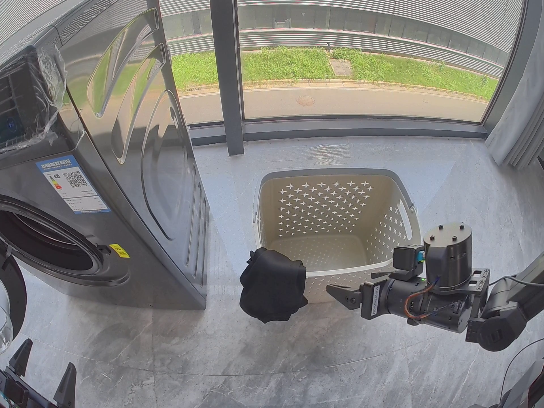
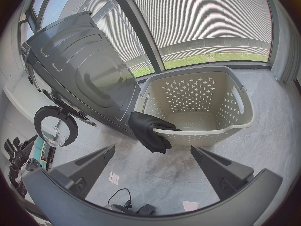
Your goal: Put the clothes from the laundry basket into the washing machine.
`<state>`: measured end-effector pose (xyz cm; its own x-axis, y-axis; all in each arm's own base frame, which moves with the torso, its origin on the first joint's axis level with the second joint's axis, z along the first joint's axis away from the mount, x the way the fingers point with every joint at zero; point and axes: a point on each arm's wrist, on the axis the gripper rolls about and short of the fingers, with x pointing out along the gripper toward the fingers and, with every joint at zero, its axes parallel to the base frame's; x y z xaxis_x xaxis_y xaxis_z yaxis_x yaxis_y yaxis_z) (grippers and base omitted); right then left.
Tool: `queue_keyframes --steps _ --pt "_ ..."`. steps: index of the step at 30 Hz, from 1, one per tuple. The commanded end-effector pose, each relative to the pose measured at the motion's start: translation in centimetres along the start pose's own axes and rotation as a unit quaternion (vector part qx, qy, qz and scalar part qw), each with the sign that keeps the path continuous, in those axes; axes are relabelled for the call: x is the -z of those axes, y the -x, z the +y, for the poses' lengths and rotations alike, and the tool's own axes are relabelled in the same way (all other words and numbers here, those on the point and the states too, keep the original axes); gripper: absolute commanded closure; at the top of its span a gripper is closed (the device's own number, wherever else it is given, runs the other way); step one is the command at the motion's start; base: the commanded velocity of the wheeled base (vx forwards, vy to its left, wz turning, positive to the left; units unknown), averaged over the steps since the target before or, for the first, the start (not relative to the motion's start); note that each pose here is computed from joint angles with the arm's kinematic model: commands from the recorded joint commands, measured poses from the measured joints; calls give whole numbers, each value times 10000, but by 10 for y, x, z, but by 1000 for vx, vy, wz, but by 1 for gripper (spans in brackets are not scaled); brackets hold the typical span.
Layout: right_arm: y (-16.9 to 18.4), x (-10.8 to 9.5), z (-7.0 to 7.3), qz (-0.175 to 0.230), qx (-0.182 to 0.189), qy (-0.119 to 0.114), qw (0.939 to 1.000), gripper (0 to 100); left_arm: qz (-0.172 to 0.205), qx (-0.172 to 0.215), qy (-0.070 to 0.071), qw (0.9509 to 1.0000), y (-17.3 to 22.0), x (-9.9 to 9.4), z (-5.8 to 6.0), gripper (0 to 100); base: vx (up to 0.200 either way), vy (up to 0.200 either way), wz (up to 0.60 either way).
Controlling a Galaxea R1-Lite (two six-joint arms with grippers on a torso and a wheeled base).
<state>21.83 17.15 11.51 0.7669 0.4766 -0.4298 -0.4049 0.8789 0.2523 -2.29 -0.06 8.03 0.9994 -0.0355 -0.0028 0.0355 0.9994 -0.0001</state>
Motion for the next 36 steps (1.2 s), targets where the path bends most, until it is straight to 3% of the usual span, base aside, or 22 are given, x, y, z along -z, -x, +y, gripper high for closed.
queue_keyframes --steps 1,21,26,36 --pt "-18 4 6 133 -33 43 9999 0 9 -1 0 10000 0 5 0 0 0 0 0" --pt "-78 12 19 207 9 326 9993 0 9 -1 8 10000 0 5 0 0 0 0 0" --pt "-97 20 18 -13 -56 567 9984 0 17 -1 8 10000 0 5 0 0 0 0 0" --pt "-120 28 15 45 -3 637 9980 0 25 -1 8 10000 0 5 0 0 0 0 0"
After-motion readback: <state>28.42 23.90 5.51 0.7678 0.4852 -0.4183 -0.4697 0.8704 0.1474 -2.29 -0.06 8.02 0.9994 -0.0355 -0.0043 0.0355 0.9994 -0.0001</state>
